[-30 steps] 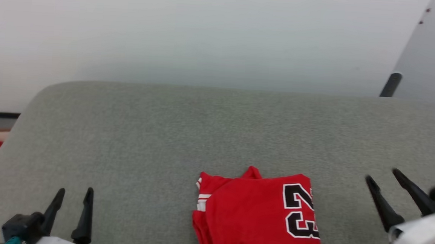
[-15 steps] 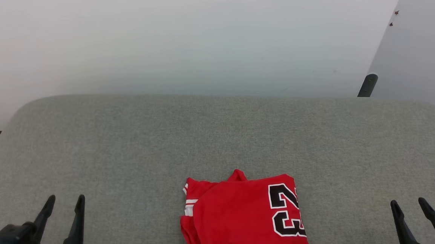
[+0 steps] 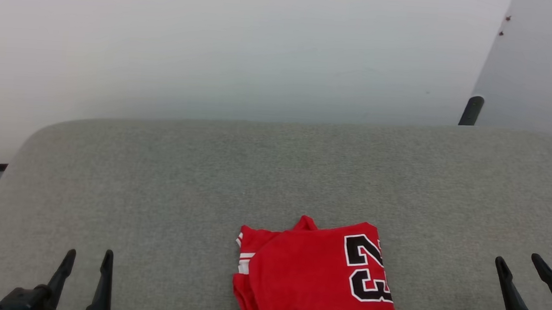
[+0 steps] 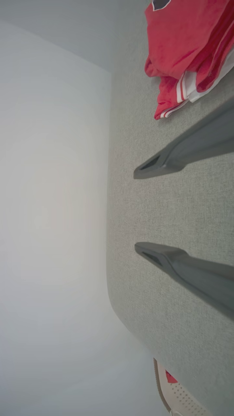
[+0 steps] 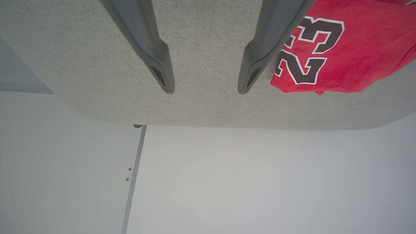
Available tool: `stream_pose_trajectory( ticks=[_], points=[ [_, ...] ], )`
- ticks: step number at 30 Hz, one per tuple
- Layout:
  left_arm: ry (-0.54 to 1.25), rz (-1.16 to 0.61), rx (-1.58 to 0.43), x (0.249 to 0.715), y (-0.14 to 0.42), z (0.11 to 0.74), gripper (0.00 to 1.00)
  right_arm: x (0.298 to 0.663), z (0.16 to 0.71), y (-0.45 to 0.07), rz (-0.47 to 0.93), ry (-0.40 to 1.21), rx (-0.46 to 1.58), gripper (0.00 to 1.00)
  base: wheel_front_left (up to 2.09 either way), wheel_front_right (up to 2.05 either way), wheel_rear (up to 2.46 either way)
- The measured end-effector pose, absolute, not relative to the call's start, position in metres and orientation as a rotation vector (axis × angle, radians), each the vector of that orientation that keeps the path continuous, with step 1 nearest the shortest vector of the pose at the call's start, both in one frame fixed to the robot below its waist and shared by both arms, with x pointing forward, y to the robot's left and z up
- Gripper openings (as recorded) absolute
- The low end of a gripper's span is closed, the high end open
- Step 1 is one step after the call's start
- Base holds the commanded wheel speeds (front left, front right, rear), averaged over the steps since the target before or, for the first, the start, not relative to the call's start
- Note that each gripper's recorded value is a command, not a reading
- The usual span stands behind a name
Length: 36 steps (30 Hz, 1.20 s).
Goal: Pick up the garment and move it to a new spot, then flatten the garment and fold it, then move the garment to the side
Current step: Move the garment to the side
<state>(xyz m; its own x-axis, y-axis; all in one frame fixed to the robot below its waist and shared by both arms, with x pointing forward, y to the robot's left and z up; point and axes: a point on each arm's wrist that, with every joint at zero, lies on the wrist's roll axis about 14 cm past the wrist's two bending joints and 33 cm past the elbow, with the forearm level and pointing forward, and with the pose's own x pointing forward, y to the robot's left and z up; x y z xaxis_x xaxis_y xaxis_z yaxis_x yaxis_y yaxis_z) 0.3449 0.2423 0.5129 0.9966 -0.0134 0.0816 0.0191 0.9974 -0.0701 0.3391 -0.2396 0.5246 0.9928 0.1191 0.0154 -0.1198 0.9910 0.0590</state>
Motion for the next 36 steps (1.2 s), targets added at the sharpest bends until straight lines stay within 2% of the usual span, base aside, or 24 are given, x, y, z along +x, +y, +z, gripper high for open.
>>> stream_pose_trajectory(
  ticks=[13,21,28,36],
  points=[
    [-0.099,0.121,-0.058,0.317,0.288,0.516,1.0,0.367,0.515,-0.18,0.3,0.044,0.063,1.0,0.0,0.0,0.0],
    [-0.105,0.163,-0.066,0.305,0.299,0.517,1.0,0.383,0.494,-0.144,0.407,0.147,0.065,1.0,0.0,0.0,0.0],
    [-0.089,0.176,-0.077,0.312,0.298,0.513,1.0,0.394,0.458,-0.132,0.445,0.301,0.058,1.0,0.0,0.0,0.0],
    [-0.047,0.193,-0.076,0.325,0.302,0.502,1.0,0.396,0.402,-0.12,0.474,0.564,0.085,1.0,0.0,0.0,0.0]
  ],
)
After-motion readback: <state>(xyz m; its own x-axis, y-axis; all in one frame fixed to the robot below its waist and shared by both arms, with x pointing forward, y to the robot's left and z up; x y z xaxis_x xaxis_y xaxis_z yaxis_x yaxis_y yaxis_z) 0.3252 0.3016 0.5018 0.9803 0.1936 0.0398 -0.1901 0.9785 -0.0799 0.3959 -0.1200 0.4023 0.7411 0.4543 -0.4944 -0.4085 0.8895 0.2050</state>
